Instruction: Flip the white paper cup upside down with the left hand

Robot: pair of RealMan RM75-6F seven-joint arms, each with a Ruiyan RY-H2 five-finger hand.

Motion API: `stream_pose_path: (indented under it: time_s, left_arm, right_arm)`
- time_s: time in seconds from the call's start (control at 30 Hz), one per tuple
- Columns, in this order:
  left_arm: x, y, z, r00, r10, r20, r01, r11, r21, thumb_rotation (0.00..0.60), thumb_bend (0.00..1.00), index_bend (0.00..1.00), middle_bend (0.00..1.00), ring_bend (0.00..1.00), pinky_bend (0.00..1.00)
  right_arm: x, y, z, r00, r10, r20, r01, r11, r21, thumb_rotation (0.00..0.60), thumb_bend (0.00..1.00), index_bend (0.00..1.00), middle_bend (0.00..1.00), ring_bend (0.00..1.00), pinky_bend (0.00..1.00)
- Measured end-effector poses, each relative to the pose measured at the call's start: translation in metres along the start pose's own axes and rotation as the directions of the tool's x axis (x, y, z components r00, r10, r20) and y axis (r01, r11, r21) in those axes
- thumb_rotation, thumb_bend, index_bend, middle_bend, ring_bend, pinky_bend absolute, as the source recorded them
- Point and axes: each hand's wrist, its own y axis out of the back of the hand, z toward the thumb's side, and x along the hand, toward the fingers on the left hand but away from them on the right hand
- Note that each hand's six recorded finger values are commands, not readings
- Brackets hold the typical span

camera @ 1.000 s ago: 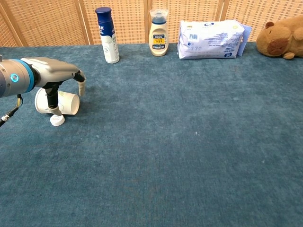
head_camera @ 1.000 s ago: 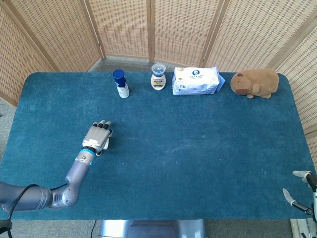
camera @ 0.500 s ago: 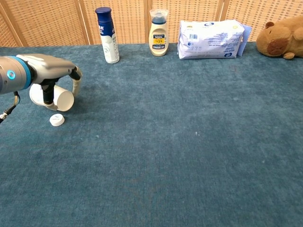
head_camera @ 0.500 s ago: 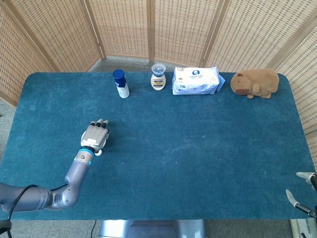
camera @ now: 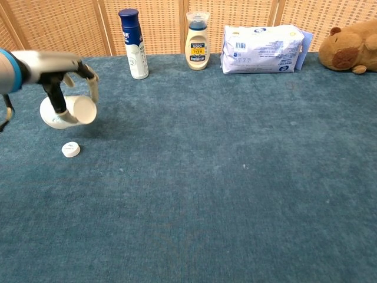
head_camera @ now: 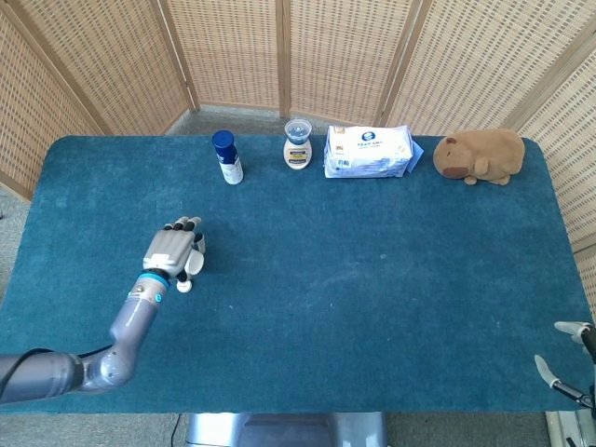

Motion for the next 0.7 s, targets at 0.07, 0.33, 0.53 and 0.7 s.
stream_pose_path:
  time_s: [0.07,0.33,0.53,0.7]
  left_arm:
    - [-0.004,0.006,-0.003,1.0,-0.004,0.009,0.005,0.995,-0.099,0.597,0.25,0.48,0.1,0.0,0.15]
    - [-0.024,0.014,-0.017,0.997,-0.055,0.051,0.07,0.917,-0.393,0.59,0.23,0.48,0.1,0.0,0.15]
    - [-0.033,0.002,-0.037,0.992,-0.115,0.049,0.124,0.848,-0.515,0.592,0.23,0.48,0.1,0.0,0.15]
    - [-0.033,-0.009,-0.045,0.99,-0.131,0.05,0.136,0.805,-0.577,0.591,0.22,0.48,0.1,0.0,0.15]
  right_arm:
    - [-0.001,-0.002,0.001,1.0,0.005,-0.003,-0.005,1.0,-0.001,0.412,0.33,0.34,0.34,0.41,0.43]
    - [-0.002,-0.004,0.004,1.0,0.01,-0.012,-0.01,1.0,-0.002,0.411,0.33,0.34,0.34,0.41,0.43]
    - [-0.003,-0.004,0.005,1.0,0.014,-0.018,-0.014,1.0,-0.003,0.41,0.33,0.34,0.34,0.41,0.43]
    - [-0.003,-0.004,0.006,1.0,0.013,-0.021,-0.013,1.0,-0.005,0.413,0.33,0.34,0.34,0.41,0.43]
